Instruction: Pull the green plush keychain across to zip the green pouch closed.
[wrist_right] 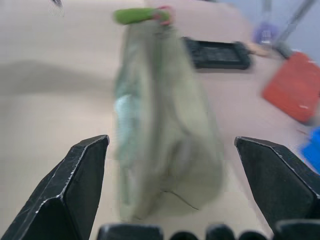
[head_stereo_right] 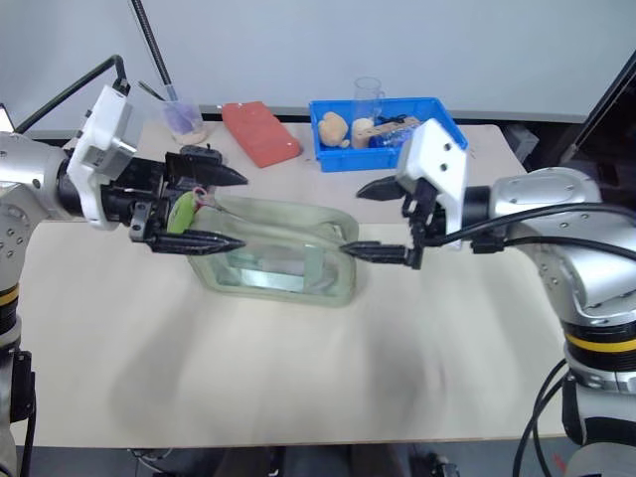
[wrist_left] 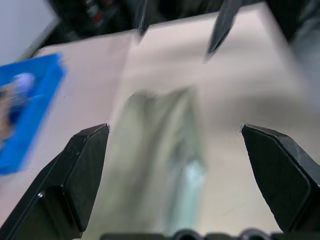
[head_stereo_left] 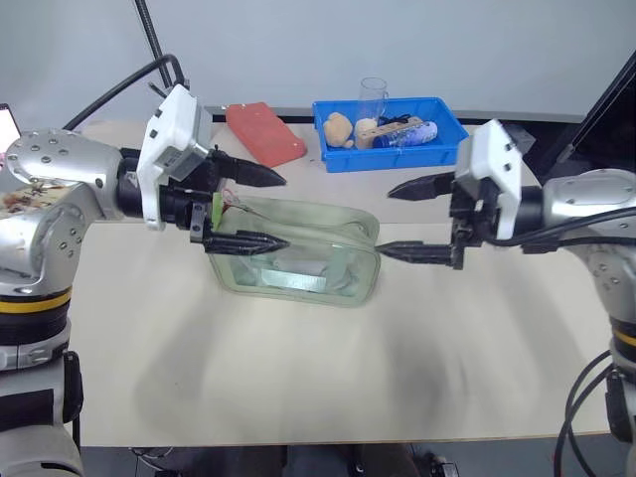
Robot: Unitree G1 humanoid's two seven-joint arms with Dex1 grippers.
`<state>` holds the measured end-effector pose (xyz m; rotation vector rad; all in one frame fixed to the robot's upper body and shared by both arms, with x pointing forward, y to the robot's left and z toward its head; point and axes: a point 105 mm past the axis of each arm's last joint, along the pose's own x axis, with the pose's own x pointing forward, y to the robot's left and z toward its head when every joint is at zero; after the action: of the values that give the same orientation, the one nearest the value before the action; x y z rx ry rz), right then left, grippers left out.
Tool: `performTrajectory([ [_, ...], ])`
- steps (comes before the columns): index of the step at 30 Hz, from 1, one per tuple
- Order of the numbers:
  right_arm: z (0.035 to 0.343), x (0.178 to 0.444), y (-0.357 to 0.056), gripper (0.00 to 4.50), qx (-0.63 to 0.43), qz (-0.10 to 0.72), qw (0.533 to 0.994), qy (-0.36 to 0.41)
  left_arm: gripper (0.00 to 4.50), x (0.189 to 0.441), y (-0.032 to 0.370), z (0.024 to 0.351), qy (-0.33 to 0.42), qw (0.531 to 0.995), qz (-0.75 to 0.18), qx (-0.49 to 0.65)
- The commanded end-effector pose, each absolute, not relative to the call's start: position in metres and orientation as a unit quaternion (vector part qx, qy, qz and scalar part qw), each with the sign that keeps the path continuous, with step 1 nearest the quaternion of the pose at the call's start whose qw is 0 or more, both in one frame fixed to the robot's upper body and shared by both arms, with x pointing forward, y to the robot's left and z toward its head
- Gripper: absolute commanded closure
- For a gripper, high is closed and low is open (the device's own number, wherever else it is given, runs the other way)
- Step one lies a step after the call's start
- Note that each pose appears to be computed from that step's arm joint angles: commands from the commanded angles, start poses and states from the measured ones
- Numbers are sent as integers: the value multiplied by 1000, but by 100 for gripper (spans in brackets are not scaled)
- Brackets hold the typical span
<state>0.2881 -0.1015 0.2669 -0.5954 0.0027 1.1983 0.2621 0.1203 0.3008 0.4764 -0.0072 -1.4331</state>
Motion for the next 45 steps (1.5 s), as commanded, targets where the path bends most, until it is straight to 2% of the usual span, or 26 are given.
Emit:
performTrajectory([
  [1,261,294,-97,0,-303,544,783,-16,1,246,118,312,-19,724,-659,204],
  [4,252,298,-99,0,-315,541,780,-8,1,250,124,307,-9,740,-639,210],
  [5,251,299,-100,56,-317,540,780,-8,0,250,125,306,-7,743,-636,207],
  [10,246,301,-98,222,-335,546,768,-11,0,249,126,302,-4,747,-631,208],
  [16,225,305,-99,427,-389,548,740,-8,0,250,127,302,-4,755,-621,209],
  [17,224,305,-99,449,-392,548,739,-9,0,251,129,303,-4,758,-617,209],
  [22,232,306,-101,449,-404,547,732,-35,0,263,147,312,-12,796,-576,188],
  [26,238,311,-101,449,-433,541,718,-63,0,298,200,308,-13,873,-477,99],
  [30,234,310,-100,449,-435,551,709,-68,0,316,236,286,7,915,-403,16],
  [35,236,311,-97,449,-425,554,713,-72,0,319,254,257,42,930,-363,-46],
  [45,239,310,-94,449,-421,556,713,-75,0,311,232,213,88,925,-361,-79],
])
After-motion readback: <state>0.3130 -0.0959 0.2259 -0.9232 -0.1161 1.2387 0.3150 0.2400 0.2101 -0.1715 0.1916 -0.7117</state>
